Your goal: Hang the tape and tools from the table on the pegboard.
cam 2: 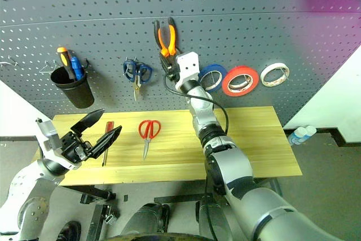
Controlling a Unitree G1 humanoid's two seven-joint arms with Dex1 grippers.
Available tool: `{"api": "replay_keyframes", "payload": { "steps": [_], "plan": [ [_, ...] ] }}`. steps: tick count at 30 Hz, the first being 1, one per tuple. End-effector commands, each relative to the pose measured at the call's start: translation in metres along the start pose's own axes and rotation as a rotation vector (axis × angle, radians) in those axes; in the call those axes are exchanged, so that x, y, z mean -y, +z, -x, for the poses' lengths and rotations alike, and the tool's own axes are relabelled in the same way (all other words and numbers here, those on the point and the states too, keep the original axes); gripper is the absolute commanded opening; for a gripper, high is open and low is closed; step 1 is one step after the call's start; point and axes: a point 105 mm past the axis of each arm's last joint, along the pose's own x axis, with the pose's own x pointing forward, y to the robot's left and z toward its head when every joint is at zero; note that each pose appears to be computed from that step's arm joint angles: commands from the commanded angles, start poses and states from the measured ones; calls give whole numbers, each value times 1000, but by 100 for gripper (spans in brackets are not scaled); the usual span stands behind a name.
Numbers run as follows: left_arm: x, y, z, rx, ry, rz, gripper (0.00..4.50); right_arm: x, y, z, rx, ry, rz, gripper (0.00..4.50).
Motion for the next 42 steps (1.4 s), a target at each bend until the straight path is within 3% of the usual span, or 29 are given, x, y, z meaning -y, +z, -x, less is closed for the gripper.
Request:
{"api": "replay_keyframes", "payload": {
  "steps": [1,6,13,28,35,39,42],
  "plan": [
    [2,12,1,27,-11,-31,450,-6,10,-4,50,13,26,210],
    [1,9,5,21,-5,-29,450,-9,4,-1,27,28,4,210],
    [-1,6,8,17,-2,-23,450,-3,1,1,14,14,12,445],
    [-1,3,10,16,-8,-25,450,3,48,10,222,-1,57,448],
    [-1,1,5,23,-27,-19,450,39,60,33,209,-54,54,448],
    [-5,-2,3,18,-33,-25,450,62,67,49,186,-72,-23,448],
    [-11,-6,-3,2,-13,-33,450,63,71,63,164,18,-151,448]
  ]
}}
